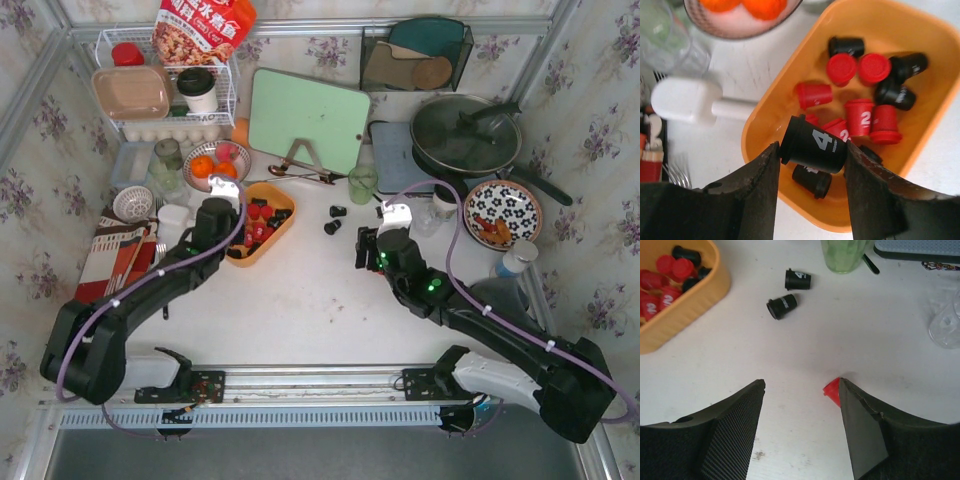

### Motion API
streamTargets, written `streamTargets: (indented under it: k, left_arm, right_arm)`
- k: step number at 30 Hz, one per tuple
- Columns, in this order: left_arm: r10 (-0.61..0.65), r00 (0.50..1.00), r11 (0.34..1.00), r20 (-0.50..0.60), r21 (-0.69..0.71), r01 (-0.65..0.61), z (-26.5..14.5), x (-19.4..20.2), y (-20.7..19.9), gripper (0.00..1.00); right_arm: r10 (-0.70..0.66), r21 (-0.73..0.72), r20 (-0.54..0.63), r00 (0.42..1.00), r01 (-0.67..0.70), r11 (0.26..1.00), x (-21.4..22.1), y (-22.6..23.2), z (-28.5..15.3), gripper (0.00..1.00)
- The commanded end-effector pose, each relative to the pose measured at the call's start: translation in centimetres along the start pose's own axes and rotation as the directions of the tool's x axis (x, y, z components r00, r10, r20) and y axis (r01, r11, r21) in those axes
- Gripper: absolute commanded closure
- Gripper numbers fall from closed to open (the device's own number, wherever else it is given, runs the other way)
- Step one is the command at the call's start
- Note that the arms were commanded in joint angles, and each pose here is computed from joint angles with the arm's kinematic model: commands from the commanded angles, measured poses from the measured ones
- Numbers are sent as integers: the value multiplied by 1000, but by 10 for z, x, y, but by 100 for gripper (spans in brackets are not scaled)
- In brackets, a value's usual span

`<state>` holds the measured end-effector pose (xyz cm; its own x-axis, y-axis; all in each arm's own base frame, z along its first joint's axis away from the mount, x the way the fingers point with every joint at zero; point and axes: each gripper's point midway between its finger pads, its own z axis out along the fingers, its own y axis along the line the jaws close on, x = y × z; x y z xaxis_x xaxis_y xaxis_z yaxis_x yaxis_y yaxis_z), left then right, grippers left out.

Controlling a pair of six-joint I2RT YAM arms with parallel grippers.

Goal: Mix the coffee capsules in the storage basket

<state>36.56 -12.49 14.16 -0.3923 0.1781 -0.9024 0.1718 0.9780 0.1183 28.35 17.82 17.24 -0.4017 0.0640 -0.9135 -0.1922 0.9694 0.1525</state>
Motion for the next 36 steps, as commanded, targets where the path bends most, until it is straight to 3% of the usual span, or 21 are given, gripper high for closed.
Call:
streamTargets:
  k: [1,12,15,17,18,32,36]
  left_arm:
    - [-119,963,991,-240,-86,101,6,46,16,73]
    - [-292,853,945,-432,-269,188,24,83,33,57]
    - [-312,853,940,-418,-267,213,22,81,31,47]
    - [-332,856,933,-397,-269,237,20,77,31,24]
    - [-338,860,932,-381,-260,251,18,73,30,20]
    - [-375,903,927,-210,-65,370,-34,2,18,10]
    - [-376,906,924,-196,-12,381,-59,-16,15,1]
  right_arm:
    - [-34,25,9,999,34,999,4,-3,8,32]
    - [-42,110,-95,995,52,993,43,-14,32,29]
    - [-21,136,-103,994,36,990,49,-18,36,27]
    - [-12,148,-113,994,28,989,55,-21,39,27]
    - [-7,156,-122,993,26,987,58,-23,41,27]
    - [74,228,-168,983,-34,973,83,-40,52,27]
    - [86,241,-193,977,-38,970,92,-43,56,27]
